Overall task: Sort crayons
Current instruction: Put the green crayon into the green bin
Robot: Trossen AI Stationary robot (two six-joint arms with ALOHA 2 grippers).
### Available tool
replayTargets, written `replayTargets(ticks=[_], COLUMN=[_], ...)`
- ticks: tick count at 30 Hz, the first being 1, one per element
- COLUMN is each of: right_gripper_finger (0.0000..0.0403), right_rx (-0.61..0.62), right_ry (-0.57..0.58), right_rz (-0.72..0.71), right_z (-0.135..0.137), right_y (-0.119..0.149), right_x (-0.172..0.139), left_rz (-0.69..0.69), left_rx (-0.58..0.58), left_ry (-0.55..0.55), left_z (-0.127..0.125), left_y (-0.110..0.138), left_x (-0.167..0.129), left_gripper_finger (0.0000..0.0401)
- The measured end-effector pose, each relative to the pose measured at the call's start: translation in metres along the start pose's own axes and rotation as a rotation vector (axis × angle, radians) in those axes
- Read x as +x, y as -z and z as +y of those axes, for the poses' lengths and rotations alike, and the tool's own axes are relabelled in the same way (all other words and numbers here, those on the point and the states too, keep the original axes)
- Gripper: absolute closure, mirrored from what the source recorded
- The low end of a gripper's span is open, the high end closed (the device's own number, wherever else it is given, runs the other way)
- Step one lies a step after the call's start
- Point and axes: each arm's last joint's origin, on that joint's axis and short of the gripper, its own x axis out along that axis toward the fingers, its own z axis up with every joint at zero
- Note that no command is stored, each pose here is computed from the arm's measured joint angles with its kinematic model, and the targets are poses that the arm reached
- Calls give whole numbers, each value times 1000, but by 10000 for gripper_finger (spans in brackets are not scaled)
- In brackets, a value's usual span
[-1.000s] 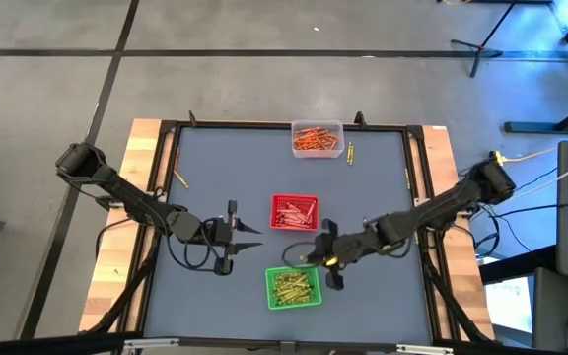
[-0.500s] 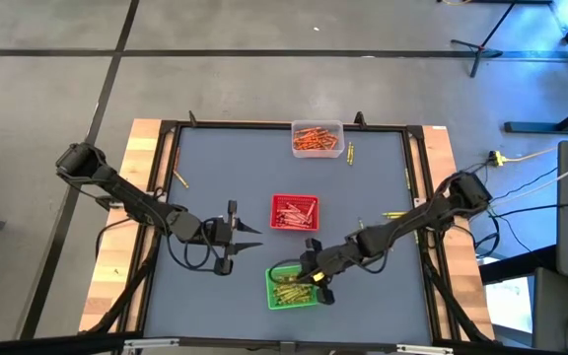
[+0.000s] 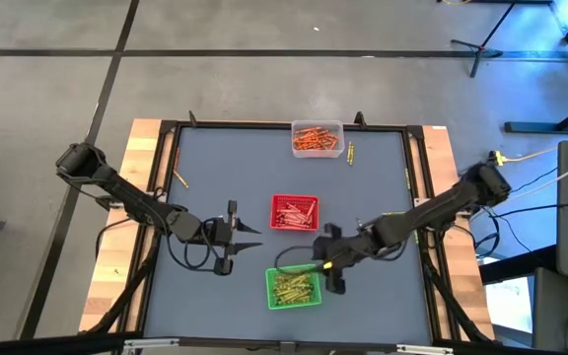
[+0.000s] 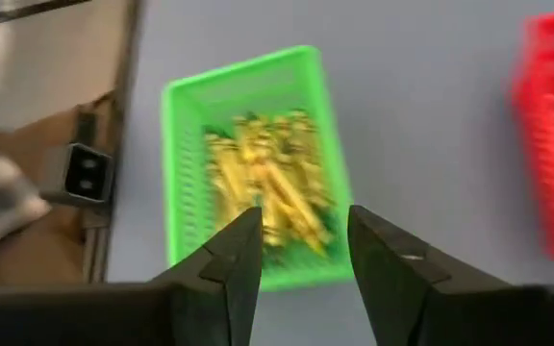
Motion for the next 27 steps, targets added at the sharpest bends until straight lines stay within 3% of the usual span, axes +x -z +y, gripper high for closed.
replayTargets(ticks=[8,17,22,27], right_gripper_finger=[249,249,249,249], right_rx=[156,343,486,590], right_ry=[373,641,699,660], right_rz=[195,396,489,514], right_z=[-24,-58,-85,-105], right_y=[26,65,87,101], right_x=[-40,-41,-33,-23], left_rz=[0,0,0,0], left_rx=[0,0,-1,-1], left_ry=[1,1,1,0], left_z=[0,0,0,0], left_y=[0,0,0,0], left_x=[0,0,0,0], left_gripper_finger=[291,291,291,291])
